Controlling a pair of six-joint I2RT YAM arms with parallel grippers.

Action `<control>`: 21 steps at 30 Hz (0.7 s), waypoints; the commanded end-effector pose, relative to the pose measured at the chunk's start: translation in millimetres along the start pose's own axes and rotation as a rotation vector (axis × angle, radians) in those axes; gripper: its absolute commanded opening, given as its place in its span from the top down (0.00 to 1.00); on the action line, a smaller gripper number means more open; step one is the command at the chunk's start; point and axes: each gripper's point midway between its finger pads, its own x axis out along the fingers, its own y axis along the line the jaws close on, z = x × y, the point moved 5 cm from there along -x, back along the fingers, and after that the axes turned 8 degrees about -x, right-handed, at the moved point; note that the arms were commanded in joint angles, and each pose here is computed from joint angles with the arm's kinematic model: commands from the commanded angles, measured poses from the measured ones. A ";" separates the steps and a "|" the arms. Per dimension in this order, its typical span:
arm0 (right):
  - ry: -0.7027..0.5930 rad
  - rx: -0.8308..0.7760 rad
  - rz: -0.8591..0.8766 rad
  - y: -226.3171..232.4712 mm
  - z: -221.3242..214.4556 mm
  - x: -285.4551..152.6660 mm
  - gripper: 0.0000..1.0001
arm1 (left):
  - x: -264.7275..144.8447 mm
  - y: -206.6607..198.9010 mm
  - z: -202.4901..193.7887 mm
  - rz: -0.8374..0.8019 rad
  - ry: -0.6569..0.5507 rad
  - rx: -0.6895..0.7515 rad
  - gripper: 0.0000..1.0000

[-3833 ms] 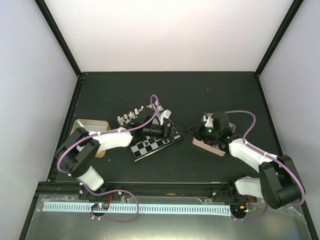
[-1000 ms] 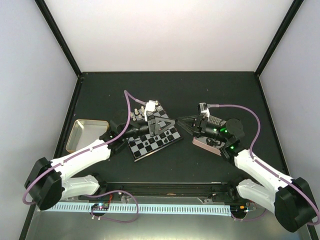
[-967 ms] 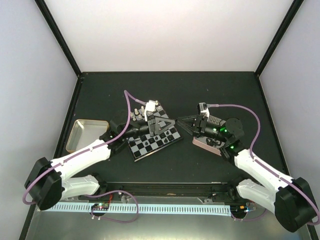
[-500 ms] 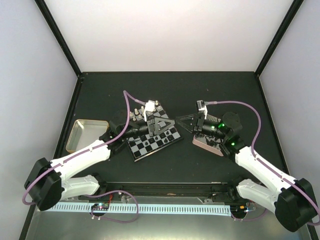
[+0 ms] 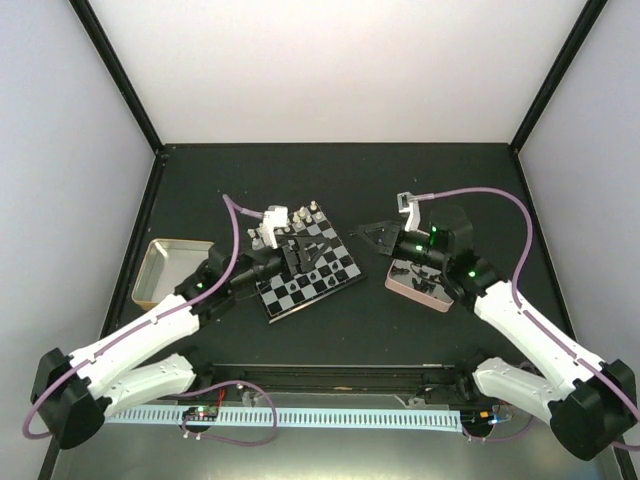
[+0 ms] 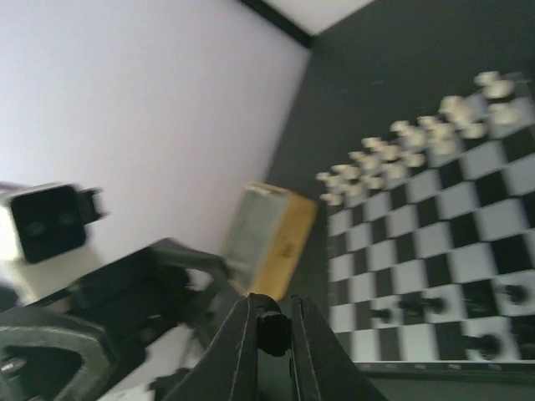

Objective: Set up the chess pieces on the board
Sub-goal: Place the chess piece on the chessboard.

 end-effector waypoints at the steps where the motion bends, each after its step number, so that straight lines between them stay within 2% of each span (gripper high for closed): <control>1: 0.095 -0.190 -0.399 -46.6 -17.0 1.2 0.95 | -28.5 40.4 12.5 0.353 -0.140 0.107 0.22; 6: 0.252 -0.356 -0.709 -80.3 -44.8 19.4 0.95 | -64.0 45.7 24.9 0.480 -0.267 0.202 0.16; 11: 0.369 -0.501 -0.900 -98.4 -65.5 47.3 0.91 | -85.5 39.9 33.0 0.513 -0.330 0.284 0.07; 15: 0.445 -0.558 -0.958 -108.0 -80.9 72.4 0.91 | -90.6 42.1 34.2 0.540 -0.342 0.297 0.05; 21: 0.463 -0.568 -1.044 -122.1 -83.5 86.3 0.91 | -89.8 48.4 32.4 0.568 -0.327 0.297 0.05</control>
